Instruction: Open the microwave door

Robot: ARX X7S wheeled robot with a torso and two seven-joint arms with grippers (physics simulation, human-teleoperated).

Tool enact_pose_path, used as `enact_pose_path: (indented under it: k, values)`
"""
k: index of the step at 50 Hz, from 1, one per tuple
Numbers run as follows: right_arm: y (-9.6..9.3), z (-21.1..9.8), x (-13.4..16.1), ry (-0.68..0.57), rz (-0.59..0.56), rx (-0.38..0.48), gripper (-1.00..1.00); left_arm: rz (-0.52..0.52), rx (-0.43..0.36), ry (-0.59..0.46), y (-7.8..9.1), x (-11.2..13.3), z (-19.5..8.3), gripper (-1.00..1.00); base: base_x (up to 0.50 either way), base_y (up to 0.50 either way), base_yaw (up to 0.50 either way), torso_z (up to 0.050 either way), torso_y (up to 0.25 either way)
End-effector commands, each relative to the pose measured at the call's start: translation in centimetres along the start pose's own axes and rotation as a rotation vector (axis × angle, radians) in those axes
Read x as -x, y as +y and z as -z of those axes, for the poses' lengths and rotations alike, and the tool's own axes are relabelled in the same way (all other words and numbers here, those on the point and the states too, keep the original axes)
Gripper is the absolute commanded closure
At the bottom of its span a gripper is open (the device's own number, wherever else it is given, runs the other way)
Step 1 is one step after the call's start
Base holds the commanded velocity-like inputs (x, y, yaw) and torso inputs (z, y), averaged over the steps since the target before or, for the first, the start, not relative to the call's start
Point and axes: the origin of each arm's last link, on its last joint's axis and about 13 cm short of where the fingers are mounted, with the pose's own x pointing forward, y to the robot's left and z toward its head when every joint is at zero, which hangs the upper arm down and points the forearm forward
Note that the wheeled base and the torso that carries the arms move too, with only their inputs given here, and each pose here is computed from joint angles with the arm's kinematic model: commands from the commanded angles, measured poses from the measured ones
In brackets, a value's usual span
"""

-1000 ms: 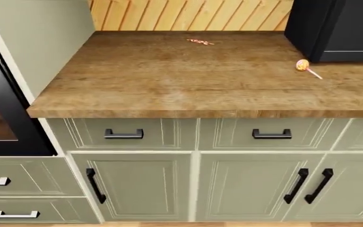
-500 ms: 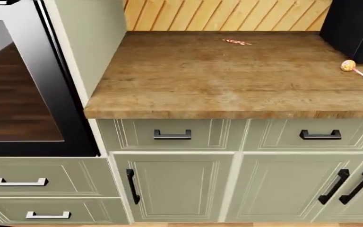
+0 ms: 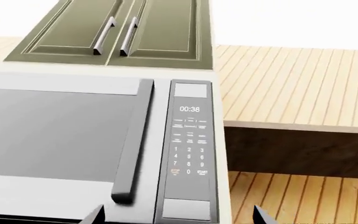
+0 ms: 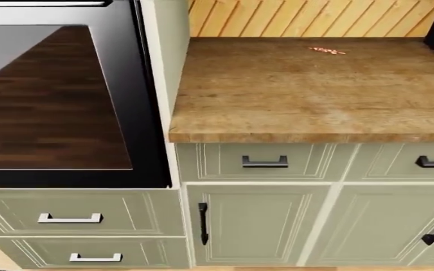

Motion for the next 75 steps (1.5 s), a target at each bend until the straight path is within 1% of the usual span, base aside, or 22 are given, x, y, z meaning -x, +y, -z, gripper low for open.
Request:
enact_pose_path:
  k: [1, 12, 20, 29, 45, 50, 55, 58, 61, 64, 72, 75]
  values:
    - [0.0, 0.0, 0.1, 0.001, 0.001, -0.001, -1.00, 0.014, -0.007, 0.007, -0.1, 0.1, 0.1, -1.00, 0.02, 0.50, 0.00, 0.000, 0.000]
    - [-0.1, 0.1, 0.2, 0.001, 0.006, -0.007, -1.00, 0.031, -0.021, 0.009, -0.3, -0.1, 0.1, -1.00, 0.01, 0.50, 0.00, 0.000, 0.000]
    - [-0.3, 0.1, 0.5, 0.001, 0.013, -0.008, -1.00, 0.052, 0.005, 0.005, -0.4, 0.0, 0.0, -1.00, 0.01, 0.50, 0.00, 0.000, 0.000]
    - [-0.3, 0.2, 0.5, 0.012, 0.016, -0.021, -1.00, 0.043, 0.018, 0.000, -0.3, -0.1, -0.1, -1.00, 0.00, 0.00, 0.00, 0.048, 0.000]
    - [-0.2, 0.2, 0.4, 0.017, 0.014, -0.020, -1.00, 0.043, 0.006, 0.006, -0.3, -0.1, -0.1, -1.00, 0.47, 0.00, 0.00, 0.000, 0.000]
    - [-0.2, 0.2, 0.5, 0.015, 0.019, -0.022, -1.00, 0.042, 0.004, 0.004, -0.3, -0.1, -0.2, -1.00, 0.01, 0.00, 0.00, 0.000, 0.000]
    - [-0.2, 0.2, 0.5, 0.012, 0.005, -0.003, -1.00, 0.041, 0.002, 0.002, -0.2, -0.2, -0.2, -1.00, 0.22, 0.00, 0.00, 0.000, 0.000]
    - [-0.2, 0.2, 0.6, 0.012, 0.013, -0.013, -1.00, 0.040, -0.009, 0.010, -0.2, -0.4, -0.2, -1.00, 0.11, 0.00, 0.00, 0.000, 0.000]
    - [-0.2, 0.2, 0.6, 0.013, 0.016, -0.017, -1.00, 0.035, -0.034, 0.019, -0.1, -0.9, -0.6, -1.00, 0.00, 0.00, 0.00, 0.000, 0.000]
    - [-0.2, 0.3, 0.6, 0.014, 0.016, -0.019, -1.00, 0.036, -0.042, 0.030, 0.0, -1.7, -1.2, -1.00, 0.00, 0.00, 0.00, 0.000, 0.000]
    - [-0.3, 0.2, 0.9, 0.009, 0.024, -0.038, -1.00, 0.089, -0.056, 0.084, -0.7, -7.0, -4.2, -1.00, 0.00, 0.00, 0.00, 0.000, 0.000]
    - [-0.4, 0.2, 1.1, 0.009, 0.030, -0.043, -1.00, 0.089, -0.054, 0.112, -0.8, -9.0, -5.0, -1.00, 0.00, 0.00, 0.00, 0.000, 0.000]
